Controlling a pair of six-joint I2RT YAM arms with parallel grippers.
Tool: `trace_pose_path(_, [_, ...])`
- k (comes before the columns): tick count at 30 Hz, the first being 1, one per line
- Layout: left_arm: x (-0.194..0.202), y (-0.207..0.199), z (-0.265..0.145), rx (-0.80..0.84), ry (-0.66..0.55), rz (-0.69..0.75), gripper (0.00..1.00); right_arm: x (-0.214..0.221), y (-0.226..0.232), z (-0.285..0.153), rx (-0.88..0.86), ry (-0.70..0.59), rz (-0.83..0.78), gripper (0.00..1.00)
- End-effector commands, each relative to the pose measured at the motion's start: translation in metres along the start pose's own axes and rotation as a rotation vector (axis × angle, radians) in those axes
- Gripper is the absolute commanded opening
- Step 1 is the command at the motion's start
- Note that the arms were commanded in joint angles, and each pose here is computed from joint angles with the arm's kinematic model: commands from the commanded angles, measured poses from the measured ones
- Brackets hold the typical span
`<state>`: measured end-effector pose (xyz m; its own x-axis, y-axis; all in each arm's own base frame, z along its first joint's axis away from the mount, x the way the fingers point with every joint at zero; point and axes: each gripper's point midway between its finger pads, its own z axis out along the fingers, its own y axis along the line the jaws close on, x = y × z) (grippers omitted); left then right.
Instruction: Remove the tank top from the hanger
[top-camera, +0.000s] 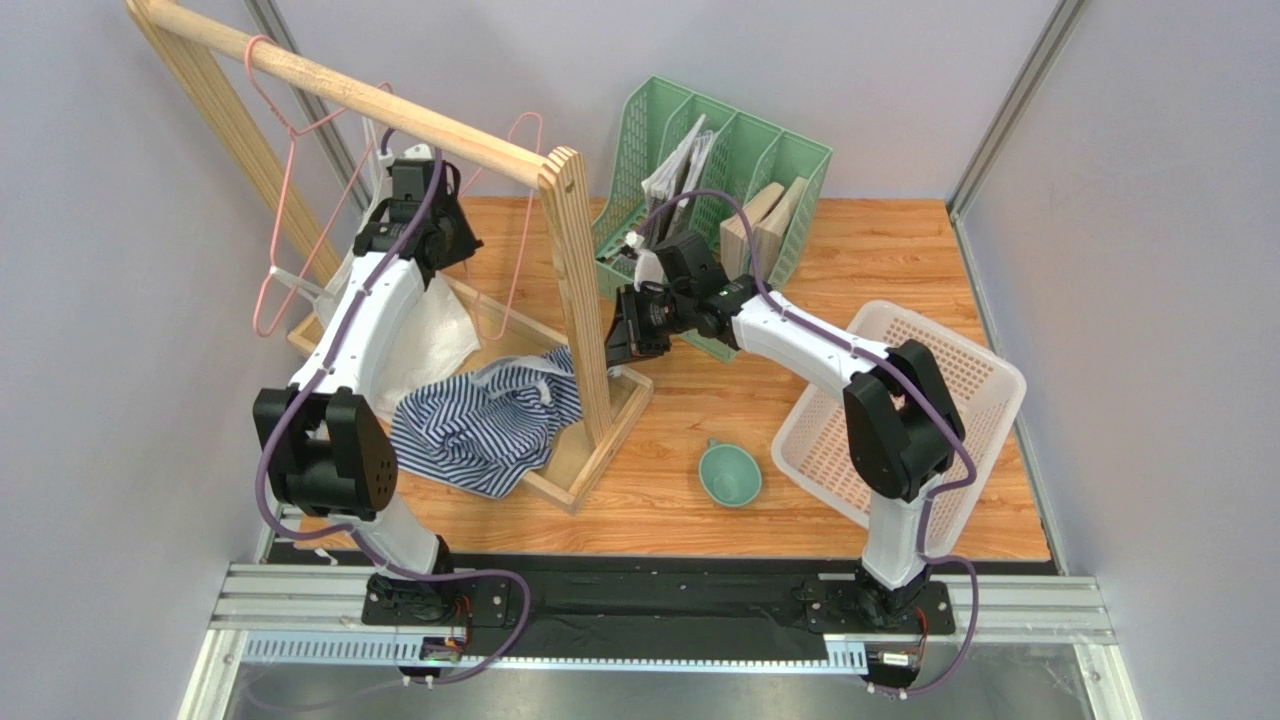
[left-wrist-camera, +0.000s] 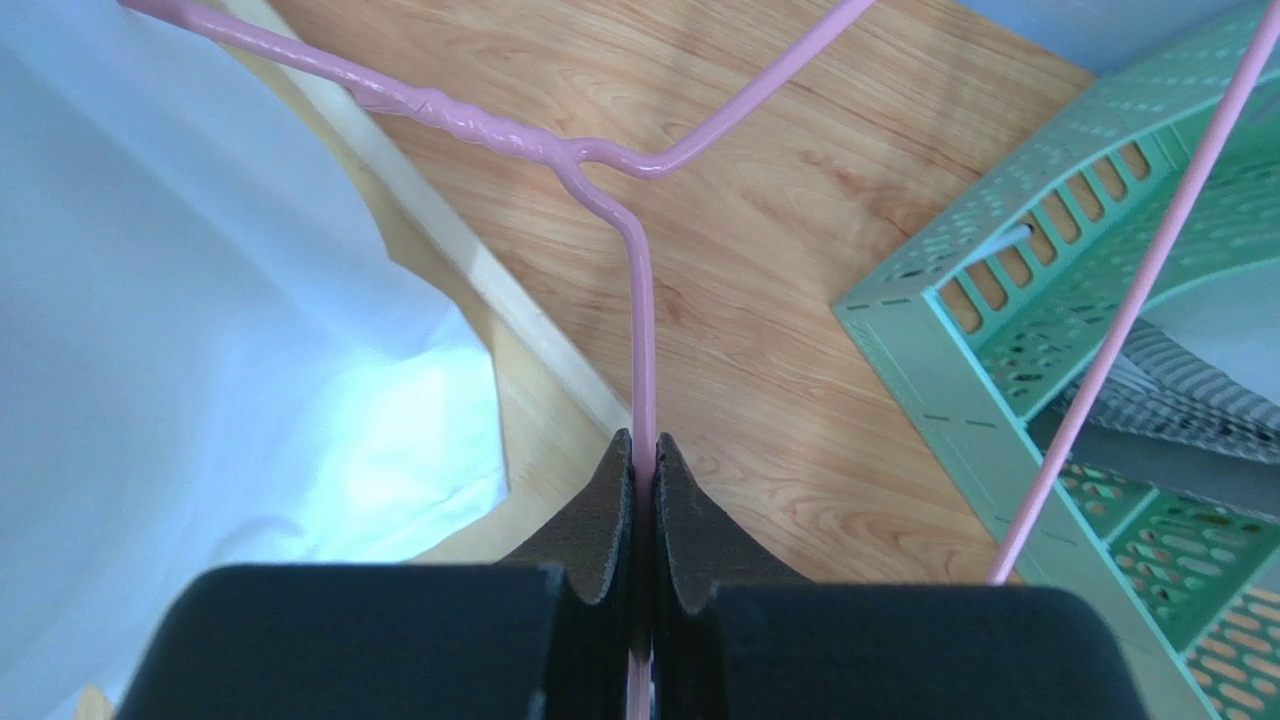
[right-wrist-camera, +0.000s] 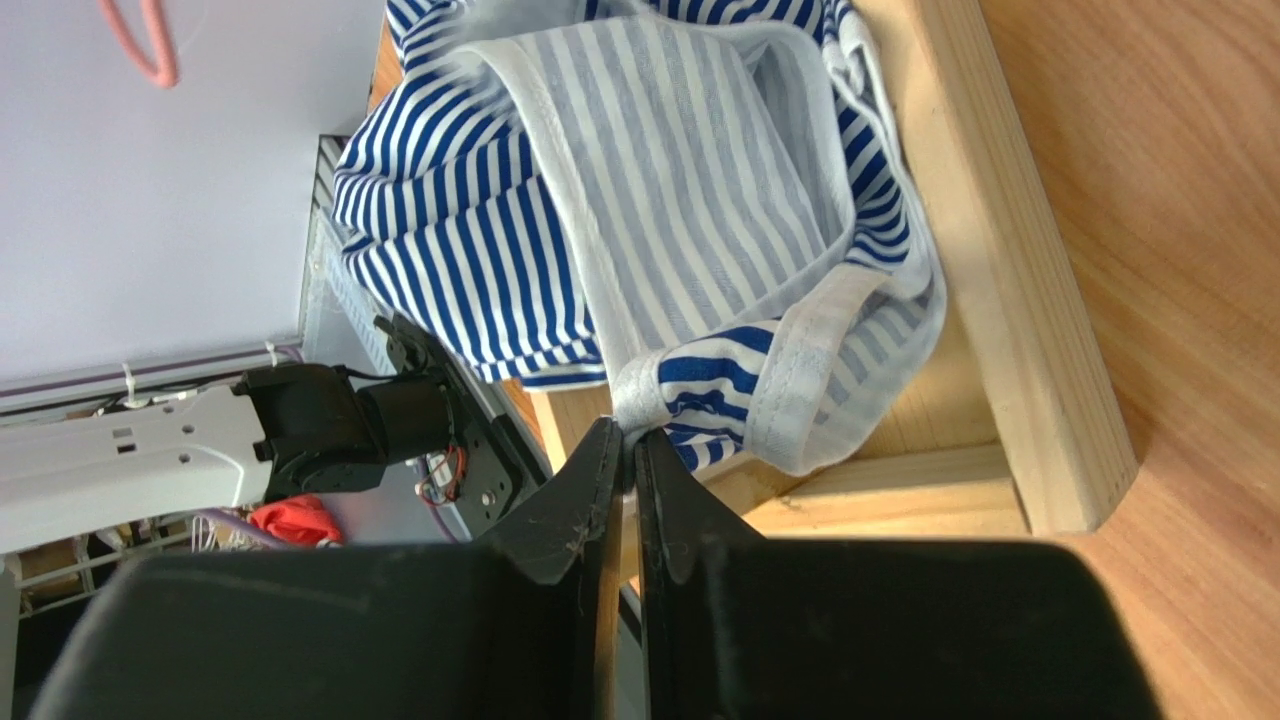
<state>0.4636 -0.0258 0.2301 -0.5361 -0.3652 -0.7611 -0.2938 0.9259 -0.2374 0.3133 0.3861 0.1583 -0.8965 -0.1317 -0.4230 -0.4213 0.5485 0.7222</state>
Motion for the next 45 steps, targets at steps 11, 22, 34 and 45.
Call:
trace_pose_path(11, [0.026,-0.012,-0.047,0.128,-0.028,-0.043,0.0,-0.028,0.03,-0.038,0.029,-0.101,-0.084,0.69])
trace_pose_path(22, [0.083,-0.057,-0.08,0.301,0.072,0.159,0.0,-0.1,0.068,-0.1,-0.145,-0.343,-0.087,0.81])
trace_pose_path(34, [0.111,-0.093,-0.14,0.62,0.093,0.184,0.0,-0.131,0.069,-0.118,-0.242,-0.492,-0.053,0.79])
trace_pose_path(45, [0.12,-0.088,-0.169,0.696,0.079,0.2,0.0,-0.152,0.09,-0.102,-0.439,-0.524,0.044,0.13])
